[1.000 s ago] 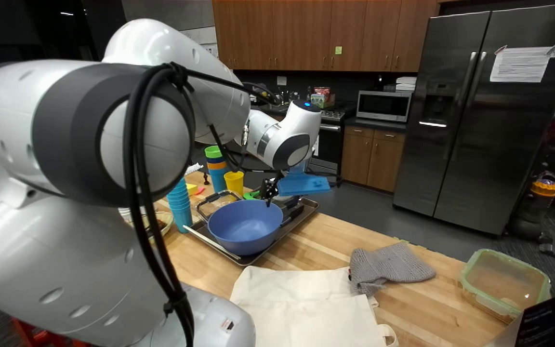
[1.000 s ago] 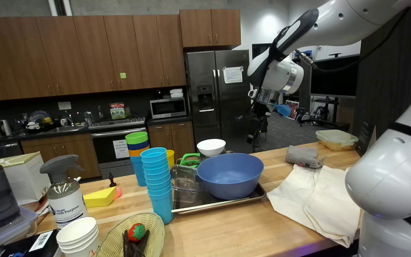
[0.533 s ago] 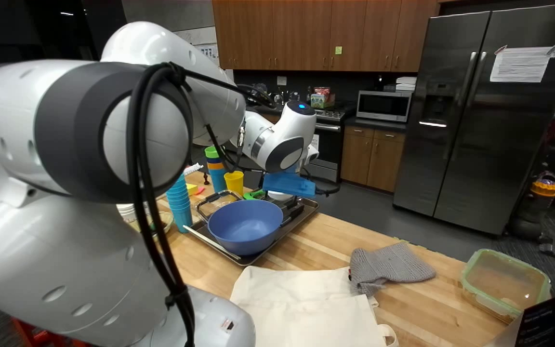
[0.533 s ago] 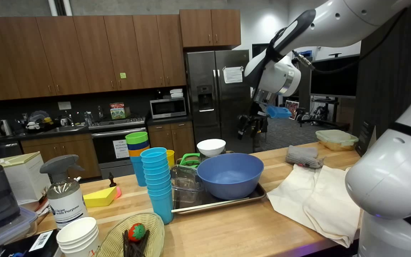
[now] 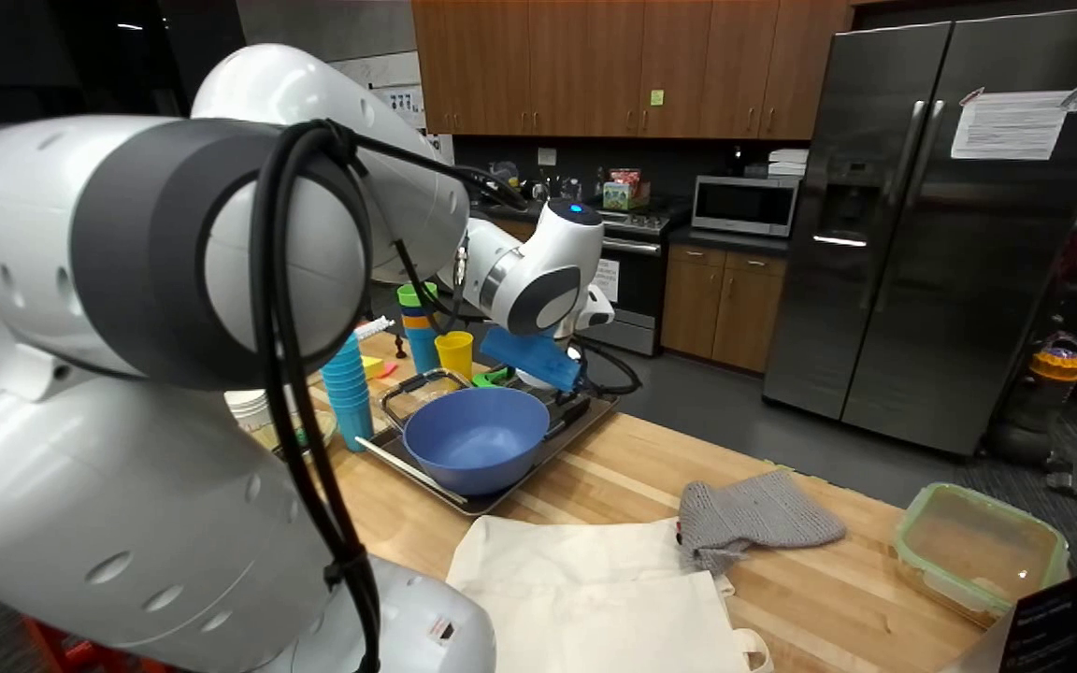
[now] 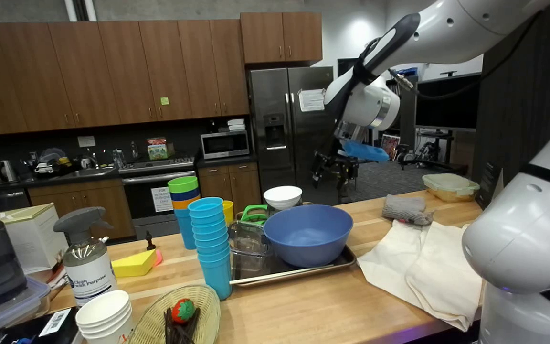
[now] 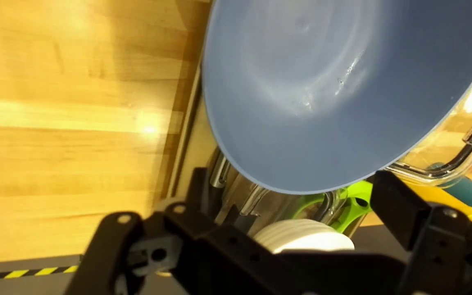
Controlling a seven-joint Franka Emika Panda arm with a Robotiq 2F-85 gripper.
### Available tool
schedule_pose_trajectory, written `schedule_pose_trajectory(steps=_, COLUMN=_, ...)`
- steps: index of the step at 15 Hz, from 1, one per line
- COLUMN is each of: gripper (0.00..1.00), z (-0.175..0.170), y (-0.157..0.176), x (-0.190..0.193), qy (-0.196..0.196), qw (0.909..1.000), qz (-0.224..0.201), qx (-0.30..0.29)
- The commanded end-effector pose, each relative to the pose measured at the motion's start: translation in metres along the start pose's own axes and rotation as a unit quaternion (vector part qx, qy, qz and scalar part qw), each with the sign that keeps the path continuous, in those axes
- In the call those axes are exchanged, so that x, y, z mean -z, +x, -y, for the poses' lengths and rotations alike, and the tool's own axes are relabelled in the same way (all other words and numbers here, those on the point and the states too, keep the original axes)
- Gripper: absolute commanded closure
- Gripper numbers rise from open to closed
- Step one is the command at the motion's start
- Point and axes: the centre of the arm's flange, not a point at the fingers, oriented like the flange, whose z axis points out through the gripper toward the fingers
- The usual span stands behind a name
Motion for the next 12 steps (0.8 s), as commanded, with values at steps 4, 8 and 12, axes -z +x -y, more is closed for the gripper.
schedule_pose_trajectory(steps=4, gripper=0.00, z=0.0099, y=-0.0024, x=0.0023, qy=0.004, qw=0.9934, qz=0.017, qx=-0.114)
schedule_pose_trajectory(steps=8, gripper=0.00, z=0.0121, y=-0.0019, x=0.0015, qy=-0.007, qw=0.9855, qz=0.016, qx=-0.169)
schedule_pose_trajectory(steps=12, gripper=0.00, z=0.0133, y=-0.0020, x=0.0011, qy=0.013, qw=0.9869, qz=0.003, qx=-0.161)
